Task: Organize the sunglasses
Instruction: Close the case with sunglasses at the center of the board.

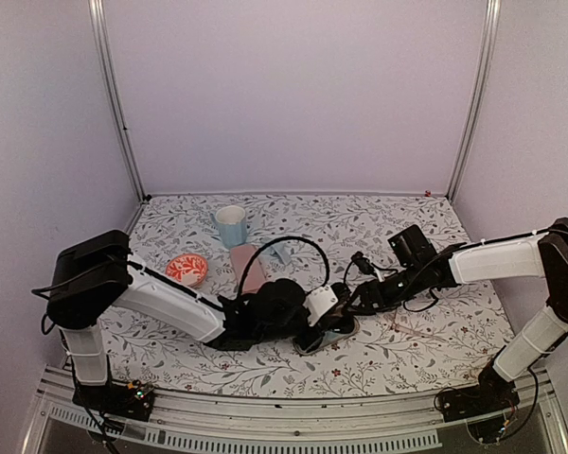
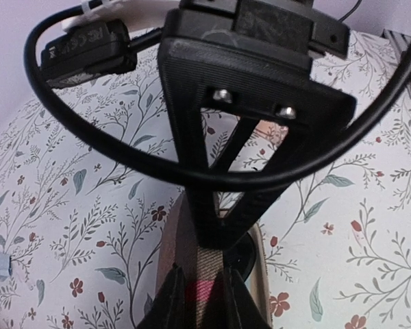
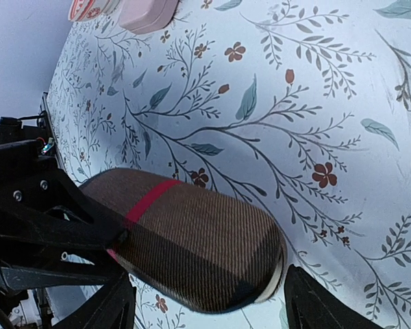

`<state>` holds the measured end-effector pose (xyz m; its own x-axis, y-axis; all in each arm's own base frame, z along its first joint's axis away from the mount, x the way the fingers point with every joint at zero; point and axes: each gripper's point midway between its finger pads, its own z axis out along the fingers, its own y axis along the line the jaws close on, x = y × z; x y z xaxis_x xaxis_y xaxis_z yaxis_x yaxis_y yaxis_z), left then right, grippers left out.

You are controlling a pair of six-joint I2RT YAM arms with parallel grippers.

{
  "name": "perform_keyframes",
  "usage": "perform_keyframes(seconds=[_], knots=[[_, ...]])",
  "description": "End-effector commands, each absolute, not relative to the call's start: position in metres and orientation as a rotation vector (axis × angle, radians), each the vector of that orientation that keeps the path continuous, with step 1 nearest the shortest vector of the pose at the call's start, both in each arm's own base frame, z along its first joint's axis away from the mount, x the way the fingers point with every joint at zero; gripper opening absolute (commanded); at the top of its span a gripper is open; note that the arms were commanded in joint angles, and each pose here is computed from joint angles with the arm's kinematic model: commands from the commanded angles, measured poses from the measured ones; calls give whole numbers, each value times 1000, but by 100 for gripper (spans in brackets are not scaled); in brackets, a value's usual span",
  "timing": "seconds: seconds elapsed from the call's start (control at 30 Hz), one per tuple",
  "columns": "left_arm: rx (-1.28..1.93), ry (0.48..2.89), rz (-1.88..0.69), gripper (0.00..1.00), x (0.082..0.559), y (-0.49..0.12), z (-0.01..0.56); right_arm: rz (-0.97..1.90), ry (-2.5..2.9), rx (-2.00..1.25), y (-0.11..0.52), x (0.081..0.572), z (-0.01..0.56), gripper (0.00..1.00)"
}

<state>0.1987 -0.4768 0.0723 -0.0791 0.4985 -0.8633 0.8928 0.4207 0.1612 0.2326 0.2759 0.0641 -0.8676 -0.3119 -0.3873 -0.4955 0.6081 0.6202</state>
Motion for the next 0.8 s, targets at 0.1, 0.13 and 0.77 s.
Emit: perform_keyframes(seconds=[0.1, 0.13, 0.77], knots=[[1708, 2041, -569, 17, 92, -426, -55, 1179, 2574, -610, 279, 230, 68, 75], [1710, 2041, -575, 18, 90, -427, -54, 1180, 2581, -603, 279, 229, 65, 74], [1705, 2038, -509, 36, 86, -428, -48, 1051, 2659, -555, 270, 198, 42, 67]])
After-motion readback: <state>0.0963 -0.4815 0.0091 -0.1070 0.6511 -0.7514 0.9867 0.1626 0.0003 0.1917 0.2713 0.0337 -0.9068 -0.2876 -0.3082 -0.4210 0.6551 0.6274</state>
